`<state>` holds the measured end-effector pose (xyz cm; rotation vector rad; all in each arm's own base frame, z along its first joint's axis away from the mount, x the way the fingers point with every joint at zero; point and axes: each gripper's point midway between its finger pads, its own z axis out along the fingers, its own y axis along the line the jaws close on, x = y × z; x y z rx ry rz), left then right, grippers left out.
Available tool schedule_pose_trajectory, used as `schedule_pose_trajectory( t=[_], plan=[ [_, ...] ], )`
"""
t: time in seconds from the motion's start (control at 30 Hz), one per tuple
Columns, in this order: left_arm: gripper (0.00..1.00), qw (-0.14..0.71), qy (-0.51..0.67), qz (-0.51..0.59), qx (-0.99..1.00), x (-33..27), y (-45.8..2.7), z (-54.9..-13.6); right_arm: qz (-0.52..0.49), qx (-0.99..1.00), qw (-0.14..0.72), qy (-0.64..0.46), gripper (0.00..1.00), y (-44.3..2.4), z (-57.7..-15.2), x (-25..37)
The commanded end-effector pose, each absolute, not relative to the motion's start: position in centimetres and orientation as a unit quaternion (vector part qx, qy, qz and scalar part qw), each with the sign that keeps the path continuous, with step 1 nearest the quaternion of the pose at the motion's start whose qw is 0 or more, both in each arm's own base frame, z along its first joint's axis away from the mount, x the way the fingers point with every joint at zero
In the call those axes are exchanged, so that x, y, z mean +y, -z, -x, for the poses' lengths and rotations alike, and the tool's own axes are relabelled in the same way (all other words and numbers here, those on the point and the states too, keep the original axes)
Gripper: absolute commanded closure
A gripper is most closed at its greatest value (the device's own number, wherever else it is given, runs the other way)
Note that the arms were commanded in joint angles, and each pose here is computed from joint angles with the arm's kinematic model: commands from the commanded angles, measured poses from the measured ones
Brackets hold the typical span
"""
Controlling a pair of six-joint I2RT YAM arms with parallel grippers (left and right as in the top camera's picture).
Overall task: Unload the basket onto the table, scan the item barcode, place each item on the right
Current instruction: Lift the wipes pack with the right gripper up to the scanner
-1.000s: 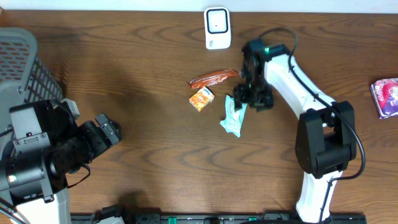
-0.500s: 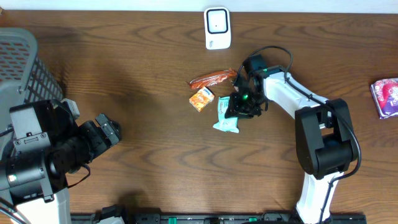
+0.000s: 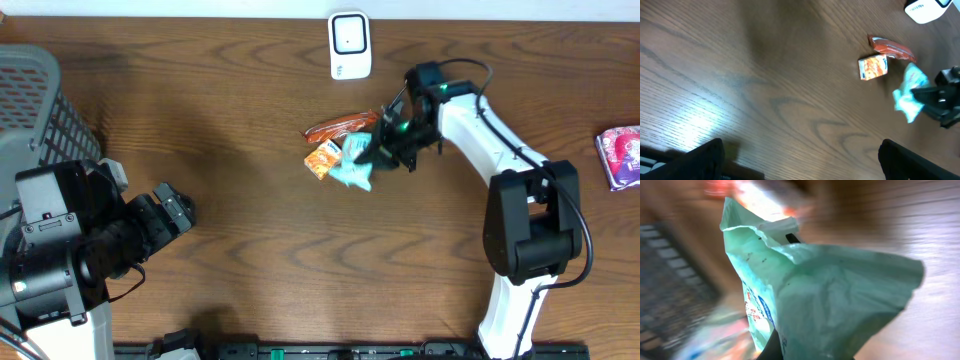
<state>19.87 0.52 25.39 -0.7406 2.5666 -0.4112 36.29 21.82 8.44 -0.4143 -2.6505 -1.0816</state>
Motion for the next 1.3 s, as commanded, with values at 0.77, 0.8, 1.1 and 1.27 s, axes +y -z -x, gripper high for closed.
schedule_pose_trajectory(
  t=[0.77,0.8,1.1,1.27],
  plan=[
    [0.02,0.219,0.155,0.266,0.926,0.3,-25.6,-19.9,0.19,-0.872,0.162,0.421,0.99,-11.2,-36.6,24.1],
    [0.02,0.219,0.155,0.266,0.926,0.3,-25.6,-19.9,0.205,-0.884,0.145,0.393,0.99,-10.4,-37.3,23.8],
    [0.02,0.219,0.155,0.266,0.926,0.3,-25.6,-19.9,0.133,-0.876,-0.228,0.403,0.99,-16.8,-51.8,24.9],
    [0.02,0.219,0.155,0.266,0.926,0.3,-25.6,-19.9,0.208,-0.833,-0.379,0.345,0.99,-19.6,-57.1,21.5]
  ],
)
